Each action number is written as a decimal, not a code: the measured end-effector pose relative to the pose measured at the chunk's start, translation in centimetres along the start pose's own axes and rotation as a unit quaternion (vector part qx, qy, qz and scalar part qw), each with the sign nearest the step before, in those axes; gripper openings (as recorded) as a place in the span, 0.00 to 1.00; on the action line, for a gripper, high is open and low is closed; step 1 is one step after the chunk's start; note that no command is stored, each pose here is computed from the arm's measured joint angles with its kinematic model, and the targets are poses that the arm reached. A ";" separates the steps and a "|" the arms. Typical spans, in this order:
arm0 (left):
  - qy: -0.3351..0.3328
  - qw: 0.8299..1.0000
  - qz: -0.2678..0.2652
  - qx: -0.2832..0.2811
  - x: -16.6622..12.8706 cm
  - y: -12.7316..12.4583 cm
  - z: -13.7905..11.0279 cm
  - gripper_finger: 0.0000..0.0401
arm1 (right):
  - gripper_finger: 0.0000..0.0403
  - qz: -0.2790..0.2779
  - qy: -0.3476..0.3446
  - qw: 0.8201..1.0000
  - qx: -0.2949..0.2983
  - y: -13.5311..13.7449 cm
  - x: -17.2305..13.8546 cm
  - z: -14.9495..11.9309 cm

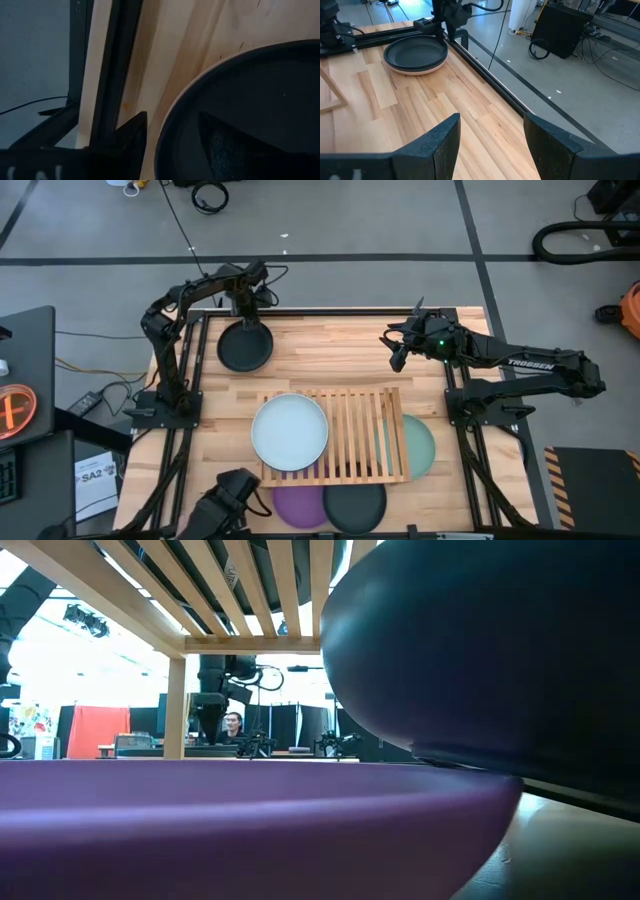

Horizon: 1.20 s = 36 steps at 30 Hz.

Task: Place and stack plates onto a shelf
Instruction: Put the black plate on the shelf

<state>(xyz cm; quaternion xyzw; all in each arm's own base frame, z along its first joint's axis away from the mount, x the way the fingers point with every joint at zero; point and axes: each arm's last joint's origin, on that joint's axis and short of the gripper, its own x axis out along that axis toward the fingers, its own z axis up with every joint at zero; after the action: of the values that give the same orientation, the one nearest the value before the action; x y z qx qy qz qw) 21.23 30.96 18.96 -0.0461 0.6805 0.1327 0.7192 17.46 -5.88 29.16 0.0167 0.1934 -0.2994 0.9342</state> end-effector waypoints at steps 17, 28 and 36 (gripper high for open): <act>0.034 0.999 -0.004 0.002 2.0 0.0 0.2 0.26 | 0.55 0.000 0.000 1.000 0.000 0.0 0.0 0.0; 0.034 0.999 -0.007 0.001 1.8 -0.1 0.2 0.05 | 0.55 0.000 0.000 1.000 0.000 0.0 0.0 0.0; 0.054 0.998 -0.020 0.002 0.8 0.0 0.1 0.05 | 0.55 0.000 0.000 1.000 0.000 0.0 0.0 0.0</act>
<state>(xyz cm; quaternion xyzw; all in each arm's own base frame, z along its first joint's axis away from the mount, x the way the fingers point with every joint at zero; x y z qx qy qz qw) 21.41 31.07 18.20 -0.0652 0.7178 0.1144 0.6837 17.47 -5.88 29.17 0.0167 0.1932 -0.2994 0.9342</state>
